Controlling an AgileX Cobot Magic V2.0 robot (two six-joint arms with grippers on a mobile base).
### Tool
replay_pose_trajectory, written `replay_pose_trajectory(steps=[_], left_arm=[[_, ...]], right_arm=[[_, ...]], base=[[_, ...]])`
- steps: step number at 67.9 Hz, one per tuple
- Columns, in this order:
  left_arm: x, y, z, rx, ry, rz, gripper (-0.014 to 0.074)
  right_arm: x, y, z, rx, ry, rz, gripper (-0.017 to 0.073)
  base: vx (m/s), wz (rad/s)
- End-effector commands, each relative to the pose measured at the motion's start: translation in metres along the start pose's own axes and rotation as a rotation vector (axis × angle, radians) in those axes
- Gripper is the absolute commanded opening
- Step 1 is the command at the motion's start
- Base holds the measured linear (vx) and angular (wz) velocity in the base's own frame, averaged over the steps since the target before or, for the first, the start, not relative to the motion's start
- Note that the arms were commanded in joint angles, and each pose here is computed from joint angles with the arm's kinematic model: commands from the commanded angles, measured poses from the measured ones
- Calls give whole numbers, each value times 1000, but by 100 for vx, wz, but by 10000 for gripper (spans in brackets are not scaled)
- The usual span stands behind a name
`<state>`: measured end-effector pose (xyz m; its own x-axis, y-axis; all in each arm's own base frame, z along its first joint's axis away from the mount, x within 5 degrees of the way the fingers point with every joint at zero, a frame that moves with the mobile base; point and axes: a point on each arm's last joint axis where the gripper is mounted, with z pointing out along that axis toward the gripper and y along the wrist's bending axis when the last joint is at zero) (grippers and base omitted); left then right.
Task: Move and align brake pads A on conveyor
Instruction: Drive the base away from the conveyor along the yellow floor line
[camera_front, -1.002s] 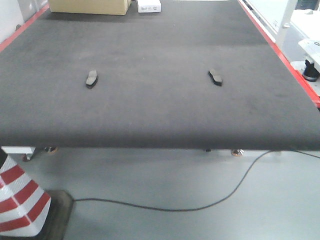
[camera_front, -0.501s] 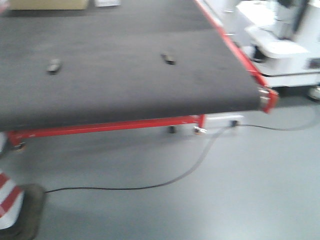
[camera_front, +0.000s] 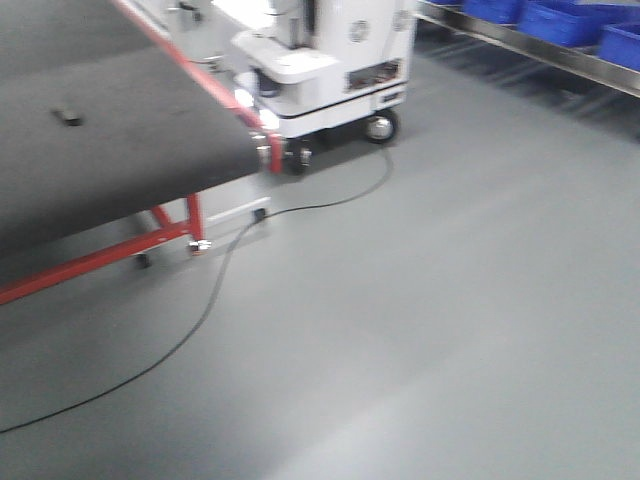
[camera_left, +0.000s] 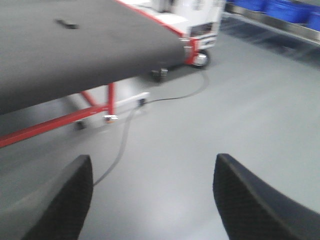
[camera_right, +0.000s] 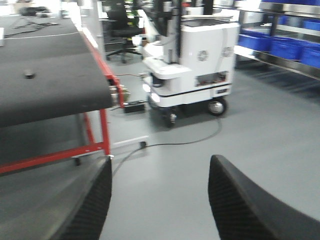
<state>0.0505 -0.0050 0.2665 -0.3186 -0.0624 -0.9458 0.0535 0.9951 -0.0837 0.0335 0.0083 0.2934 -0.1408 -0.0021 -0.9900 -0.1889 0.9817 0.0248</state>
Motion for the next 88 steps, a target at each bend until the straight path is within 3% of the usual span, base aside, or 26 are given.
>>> replay_pose_trajectory(steps=[1, 88], left_arm=[[-13, -1, -2, 8, -79, 0, 503], [-13, -1, -2, 8, -79, 0, 503]], right_arm=[[-15, 0, -2, 5, -92, -4, 419], [-15, 0, -2, 5, -92, -4, 419]], base=[[-17, -75], [-7, -74]])
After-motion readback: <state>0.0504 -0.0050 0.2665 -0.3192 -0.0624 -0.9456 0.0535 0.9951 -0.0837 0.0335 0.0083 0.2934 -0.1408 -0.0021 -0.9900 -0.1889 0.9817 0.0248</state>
